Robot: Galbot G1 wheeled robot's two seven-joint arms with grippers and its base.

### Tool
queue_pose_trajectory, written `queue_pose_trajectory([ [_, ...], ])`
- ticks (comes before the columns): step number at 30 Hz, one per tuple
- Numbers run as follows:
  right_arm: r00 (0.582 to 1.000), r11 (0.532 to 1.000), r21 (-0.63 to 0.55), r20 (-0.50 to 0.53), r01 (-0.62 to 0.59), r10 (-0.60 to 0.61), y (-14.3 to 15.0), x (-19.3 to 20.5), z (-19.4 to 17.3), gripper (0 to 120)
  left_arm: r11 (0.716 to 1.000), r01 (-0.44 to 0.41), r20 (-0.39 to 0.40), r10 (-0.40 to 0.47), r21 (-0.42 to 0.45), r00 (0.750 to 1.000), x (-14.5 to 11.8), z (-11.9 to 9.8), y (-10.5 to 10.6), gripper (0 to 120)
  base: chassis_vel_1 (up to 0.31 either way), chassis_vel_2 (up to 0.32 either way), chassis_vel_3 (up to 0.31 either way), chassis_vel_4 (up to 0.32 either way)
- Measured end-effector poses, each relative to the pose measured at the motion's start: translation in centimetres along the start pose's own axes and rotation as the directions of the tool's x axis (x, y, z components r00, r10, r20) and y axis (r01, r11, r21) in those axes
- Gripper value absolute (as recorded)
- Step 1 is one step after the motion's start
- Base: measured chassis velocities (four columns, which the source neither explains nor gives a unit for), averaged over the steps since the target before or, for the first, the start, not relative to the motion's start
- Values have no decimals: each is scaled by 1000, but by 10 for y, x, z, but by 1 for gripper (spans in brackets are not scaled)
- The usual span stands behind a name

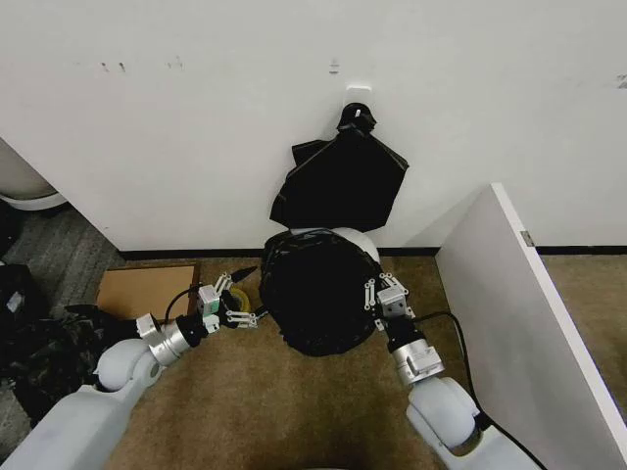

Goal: Place the garbage bag over the trash bin.

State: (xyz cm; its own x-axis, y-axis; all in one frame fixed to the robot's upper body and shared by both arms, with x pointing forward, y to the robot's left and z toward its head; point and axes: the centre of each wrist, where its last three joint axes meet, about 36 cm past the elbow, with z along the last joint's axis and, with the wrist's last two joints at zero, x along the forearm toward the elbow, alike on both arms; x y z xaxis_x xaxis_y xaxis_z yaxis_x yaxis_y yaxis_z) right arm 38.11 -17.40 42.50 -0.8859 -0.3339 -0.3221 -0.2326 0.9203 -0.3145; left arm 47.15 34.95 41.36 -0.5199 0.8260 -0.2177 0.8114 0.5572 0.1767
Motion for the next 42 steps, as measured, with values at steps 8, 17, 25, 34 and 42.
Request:
queue_pose_trajectory([
  [8, 1000, 1000, 5, -9, -1, 1, 1, 2, 0, 1, 1000, -10, 22, 11, -19, 1000, -3, -11, -5, 63, 0, 0, 0, 0],
  [17, 1000, 1000, -9, -14, -5, 5, 2, 1, -3, 1, 999, 22, -15, -23, -29, 1000, 2, -11, -5, 29, 0, 0, 0, 0],
  [25, 999, 998, -67, -34, -8, 5, 2, 1, -10, 1, 996, 80, -35, -81, -35, 996, 4, -6, -5, 0, 0, 0, 0, 0],
  [34, 992, 983, -176, -124, -47, 26, 1, 1, -21, 1, 987, 152, -50, -155, -56, 987, 13, -6, 0, 0, 0, 0, 0, 0],
  [42, 968, 945, -315, -249, -85, 4, 1, 2, -44, 1, 973, 221, -84, -227, -71, 970, 22, 2, 8, 0, 0, 0, 0, 0],
])
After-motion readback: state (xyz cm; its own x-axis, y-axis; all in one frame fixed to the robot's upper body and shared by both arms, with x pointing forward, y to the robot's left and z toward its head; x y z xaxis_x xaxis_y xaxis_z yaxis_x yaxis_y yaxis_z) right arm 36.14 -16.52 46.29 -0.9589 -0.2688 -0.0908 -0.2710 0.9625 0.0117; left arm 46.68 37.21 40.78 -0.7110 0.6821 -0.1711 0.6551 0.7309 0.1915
